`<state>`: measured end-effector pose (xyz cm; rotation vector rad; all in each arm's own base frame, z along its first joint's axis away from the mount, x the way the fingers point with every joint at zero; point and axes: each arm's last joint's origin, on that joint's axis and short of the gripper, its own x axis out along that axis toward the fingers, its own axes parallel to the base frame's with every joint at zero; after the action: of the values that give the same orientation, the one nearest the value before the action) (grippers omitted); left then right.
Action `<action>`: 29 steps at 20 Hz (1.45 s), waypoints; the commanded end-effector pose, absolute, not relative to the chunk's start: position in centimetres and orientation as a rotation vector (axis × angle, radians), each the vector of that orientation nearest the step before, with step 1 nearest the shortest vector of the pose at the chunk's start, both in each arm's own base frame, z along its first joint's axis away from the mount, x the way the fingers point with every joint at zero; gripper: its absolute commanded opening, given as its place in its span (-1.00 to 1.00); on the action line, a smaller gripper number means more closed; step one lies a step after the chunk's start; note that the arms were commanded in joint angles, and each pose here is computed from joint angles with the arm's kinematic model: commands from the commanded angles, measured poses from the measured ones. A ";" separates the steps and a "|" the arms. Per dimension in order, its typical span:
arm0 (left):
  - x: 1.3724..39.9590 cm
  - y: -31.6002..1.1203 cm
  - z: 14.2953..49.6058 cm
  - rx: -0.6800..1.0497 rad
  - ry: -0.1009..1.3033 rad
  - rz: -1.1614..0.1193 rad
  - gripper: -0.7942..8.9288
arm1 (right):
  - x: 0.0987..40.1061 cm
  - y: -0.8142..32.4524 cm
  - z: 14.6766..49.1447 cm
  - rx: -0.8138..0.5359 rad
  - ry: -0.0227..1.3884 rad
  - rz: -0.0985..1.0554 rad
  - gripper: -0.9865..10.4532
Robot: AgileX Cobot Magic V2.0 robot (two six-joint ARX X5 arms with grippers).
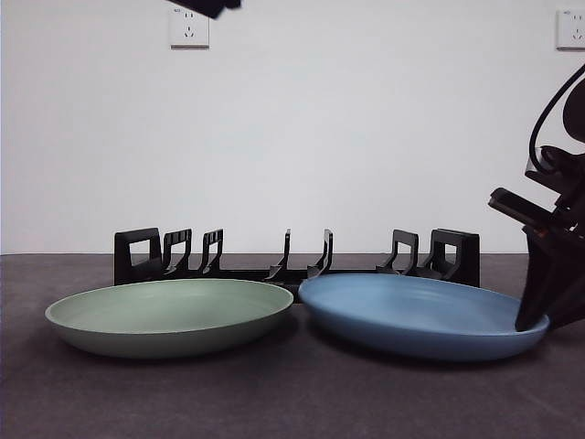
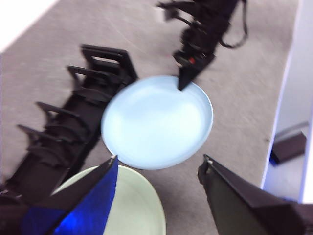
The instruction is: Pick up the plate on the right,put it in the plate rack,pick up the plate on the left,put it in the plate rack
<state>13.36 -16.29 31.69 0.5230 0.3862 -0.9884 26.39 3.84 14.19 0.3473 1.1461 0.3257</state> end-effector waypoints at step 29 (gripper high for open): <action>13.3 -22.7 26.8 1.061 0.264 -1.210 -0.46 | 24.8 8.3 26.7 0.311 1.131 0.581 -0.85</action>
<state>13.39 -22.57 26.93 1.0521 0.2626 -1.1947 24.70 8.21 26.31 0.3063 1.1459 0.5654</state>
